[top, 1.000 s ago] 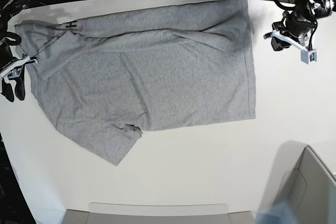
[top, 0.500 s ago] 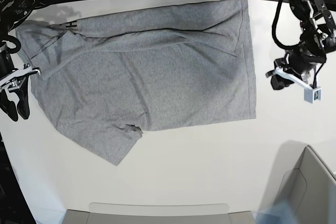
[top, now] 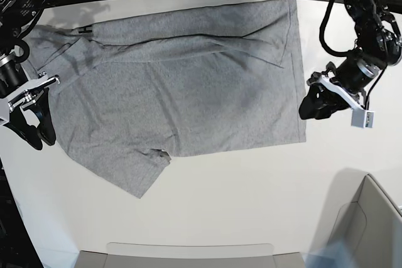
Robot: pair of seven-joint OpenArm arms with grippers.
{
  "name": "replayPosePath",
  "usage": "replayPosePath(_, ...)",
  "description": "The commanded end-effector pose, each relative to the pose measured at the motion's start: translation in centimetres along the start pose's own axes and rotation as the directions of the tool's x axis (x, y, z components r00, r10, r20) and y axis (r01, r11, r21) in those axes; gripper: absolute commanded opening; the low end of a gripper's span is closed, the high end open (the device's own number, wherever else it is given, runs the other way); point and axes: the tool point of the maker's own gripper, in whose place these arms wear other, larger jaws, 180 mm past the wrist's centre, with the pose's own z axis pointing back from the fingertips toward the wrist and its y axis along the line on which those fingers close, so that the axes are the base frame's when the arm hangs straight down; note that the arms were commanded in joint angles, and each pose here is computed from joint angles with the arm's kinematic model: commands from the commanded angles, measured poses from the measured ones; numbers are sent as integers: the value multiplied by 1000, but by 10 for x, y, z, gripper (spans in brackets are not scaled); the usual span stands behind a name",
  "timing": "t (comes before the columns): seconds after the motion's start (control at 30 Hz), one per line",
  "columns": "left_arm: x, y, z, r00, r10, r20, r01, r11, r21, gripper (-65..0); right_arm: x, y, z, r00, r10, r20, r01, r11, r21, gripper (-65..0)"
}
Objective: Fold the T-shirt properly
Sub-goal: 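Open both grippers and release the shirt, then move both grippers outward over the shirt's sleeve and hem area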
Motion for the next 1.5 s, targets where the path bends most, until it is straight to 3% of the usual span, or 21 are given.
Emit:
replayPosePath(0.0, 16, -18, 4, 999, 0, 49, 4, 996, -92, -364, 19, 3, 0, 997, 32, 63, -34, 999, 21, -461)
replayPosePath(0.13, 23, -39, 0, 997, 57, 56, -44, 975, -216, -361, 19, 9, -2, 997, 37, 63, -39, 998, 39, -461)
replayPosePath(0.3, 21, -41, -3, 994, 89, 57, -74, 971, -227, -362, 19, 10, -2, 998, 35, 61, -37, 998, 43, -461)
replayPosePath(0.43, 38, -14, 3, 988, 62, 140, -47, 993, -105, -368, 19, 9, -2, 997, 36, 64, -39, 998, 39, -461)
replayPosePath(0.53, 76, 6, 12, 970, -48, 239, 43, 999, 27, -415, 20, 8, -2, 997, 42, 64, -44, 998, 38, -461)
replayPosePath(0.6, 106, 11, 22, 936, -136, 325, 109, 989, 99, -451, 21, 8, -2, 997, 42, 67, -45, 998, 37, -461)
replayPosePath(0.73, 160, 11, 45, 843, -250, 476, 182, 966, 185, -459, 28, 6, -5, 995, 57, 84, -60, 998, 29, -461)
replayPosePath(0.87, 195, 1, 57, 747, -345, 568, 241, 937, 253, -459, 28, 10, -18, 987, 144, 65, -146, 989, 20, -462)
replayPosePath(1.03, 222, -25, 47, 612, -603, 511, 435, 797, 418, -463, 6, 53, -45, 955, 294, 45, -297, 949, 109, -463)
replayPosePath(1.17, 226, -37, 42, 521, -688, 505, 473, 725, 500, -481, -13, 82, -59, 935, 354, 15, -352, 922, 160, -463)
replayPosePath(1.23, 227, -44, 42, 495, -679, 542, 467, 734, 493, -483, -18, 91, -64, 923, 385, 3, -380, 910, 167, -463)
replayPosePath(1.33, 218, -52, 35, 502, -622, 602, 432, 783, 449, -481, -27, 108, -70, 903, 430, -14, -417, 883, 214, -463)
replayPosePath(1.47, 212, -59, 30, 514, -587, 626, 435, 807, 399, -479, -33, 125, -74, 885, 466, -12, -446, 853, 271, -464)
